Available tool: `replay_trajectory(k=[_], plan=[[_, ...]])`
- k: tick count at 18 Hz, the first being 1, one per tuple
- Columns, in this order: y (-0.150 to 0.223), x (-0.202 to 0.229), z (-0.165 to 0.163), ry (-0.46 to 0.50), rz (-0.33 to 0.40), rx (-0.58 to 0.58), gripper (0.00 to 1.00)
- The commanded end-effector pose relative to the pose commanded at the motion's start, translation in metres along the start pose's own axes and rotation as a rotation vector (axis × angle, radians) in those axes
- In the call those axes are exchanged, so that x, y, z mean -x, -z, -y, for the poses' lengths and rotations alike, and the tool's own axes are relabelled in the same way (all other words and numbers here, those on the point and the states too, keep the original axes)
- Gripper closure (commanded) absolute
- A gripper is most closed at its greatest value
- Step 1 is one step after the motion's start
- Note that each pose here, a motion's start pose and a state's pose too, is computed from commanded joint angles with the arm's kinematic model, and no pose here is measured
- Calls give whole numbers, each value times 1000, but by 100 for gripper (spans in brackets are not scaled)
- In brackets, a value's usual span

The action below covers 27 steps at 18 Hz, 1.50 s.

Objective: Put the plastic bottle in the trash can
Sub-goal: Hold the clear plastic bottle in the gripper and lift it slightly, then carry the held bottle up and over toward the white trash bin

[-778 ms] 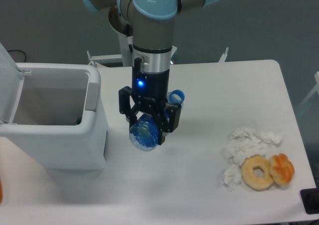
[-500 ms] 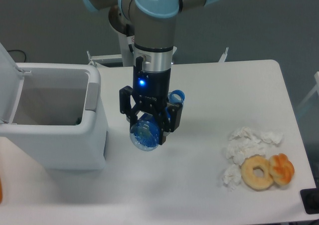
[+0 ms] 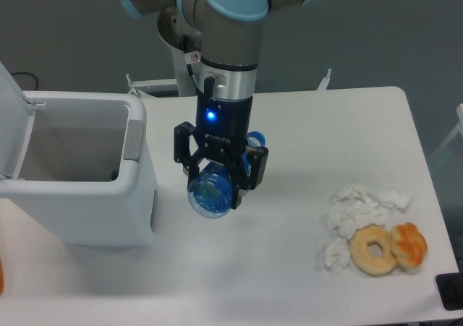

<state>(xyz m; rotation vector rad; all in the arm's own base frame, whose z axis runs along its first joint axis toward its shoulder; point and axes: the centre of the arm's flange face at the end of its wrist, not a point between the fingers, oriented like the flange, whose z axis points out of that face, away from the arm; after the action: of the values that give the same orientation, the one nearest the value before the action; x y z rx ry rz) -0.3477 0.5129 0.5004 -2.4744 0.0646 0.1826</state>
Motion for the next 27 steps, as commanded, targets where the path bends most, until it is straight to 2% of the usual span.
replay_trajectory(k=[7, 10, 13, 16, 20, 27], plan=[[18, 2, 15, 83, 3, -51, 23], [27, 3, 22, 155, 3, -76, 23], [38, 6, 27, 195, -30, -130, 23], [51, 13, 26, 291, -57, -175, 23], [56, 11, 30, 362, -97, -208, 23], [65, 6, 37, 443, -166, -256, 23]])
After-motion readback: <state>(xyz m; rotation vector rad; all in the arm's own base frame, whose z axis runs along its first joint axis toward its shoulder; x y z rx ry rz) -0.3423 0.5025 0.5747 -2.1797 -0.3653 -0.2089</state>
